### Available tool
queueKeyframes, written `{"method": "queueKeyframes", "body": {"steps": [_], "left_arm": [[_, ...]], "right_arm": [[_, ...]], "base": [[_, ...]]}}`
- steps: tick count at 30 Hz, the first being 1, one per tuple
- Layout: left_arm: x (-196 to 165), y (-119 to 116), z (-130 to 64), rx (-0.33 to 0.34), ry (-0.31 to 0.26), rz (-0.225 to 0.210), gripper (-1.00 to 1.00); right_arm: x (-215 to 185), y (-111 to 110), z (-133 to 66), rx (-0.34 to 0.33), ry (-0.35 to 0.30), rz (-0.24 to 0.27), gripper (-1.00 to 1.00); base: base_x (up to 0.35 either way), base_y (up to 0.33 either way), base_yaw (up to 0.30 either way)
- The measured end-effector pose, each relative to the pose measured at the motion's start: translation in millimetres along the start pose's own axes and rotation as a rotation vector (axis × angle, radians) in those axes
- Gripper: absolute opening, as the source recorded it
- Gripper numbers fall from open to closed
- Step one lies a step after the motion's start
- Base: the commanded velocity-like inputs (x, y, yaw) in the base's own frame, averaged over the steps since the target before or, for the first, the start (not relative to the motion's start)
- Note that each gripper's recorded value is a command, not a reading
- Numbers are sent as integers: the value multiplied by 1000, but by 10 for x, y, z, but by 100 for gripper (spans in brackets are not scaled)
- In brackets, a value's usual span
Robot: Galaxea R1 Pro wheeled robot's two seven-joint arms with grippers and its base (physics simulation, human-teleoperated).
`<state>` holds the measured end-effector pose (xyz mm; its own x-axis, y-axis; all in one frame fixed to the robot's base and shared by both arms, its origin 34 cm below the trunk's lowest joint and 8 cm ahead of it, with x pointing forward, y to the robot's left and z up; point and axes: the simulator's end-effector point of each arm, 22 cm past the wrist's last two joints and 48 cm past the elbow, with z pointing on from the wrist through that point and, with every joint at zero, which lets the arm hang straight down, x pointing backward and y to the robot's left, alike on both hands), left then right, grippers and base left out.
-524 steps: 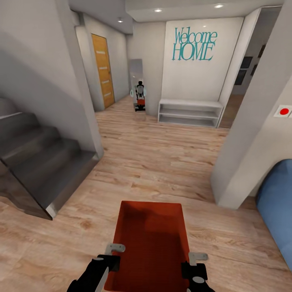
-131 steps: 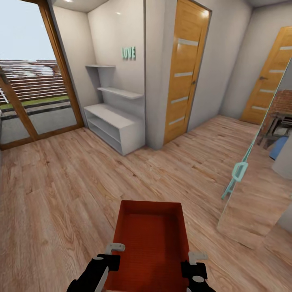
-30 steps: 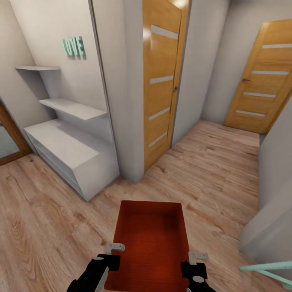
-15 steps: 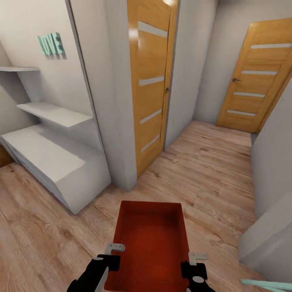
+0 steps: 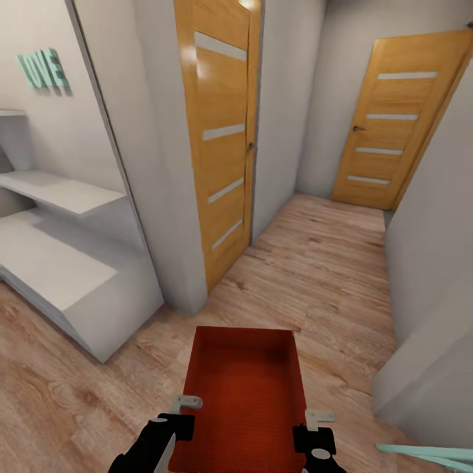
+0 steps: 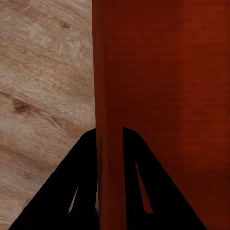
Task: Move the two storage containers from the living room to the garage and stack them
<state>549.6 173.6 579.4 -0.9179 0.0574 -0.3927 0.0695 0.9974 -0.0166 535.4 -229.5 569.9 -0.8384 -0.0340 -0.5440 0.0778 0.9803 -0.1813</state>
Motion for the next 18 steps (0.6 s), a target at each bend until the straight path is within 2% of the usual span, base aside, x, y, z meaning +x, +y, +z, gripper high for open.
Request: {"method": "queueKeyframes", "body": {"steps": [14,18], "left_arm": [[-30,-1,-6,0,-6,-1,-100],[9,-9,0,1,2,2,-100]], "right_arm": [[-33,-1,5,-2,-5,3,-100],[18,-8,-4,-1,2,3,-100]], "base": [[1,0,-289],[150,0,-287]]}}
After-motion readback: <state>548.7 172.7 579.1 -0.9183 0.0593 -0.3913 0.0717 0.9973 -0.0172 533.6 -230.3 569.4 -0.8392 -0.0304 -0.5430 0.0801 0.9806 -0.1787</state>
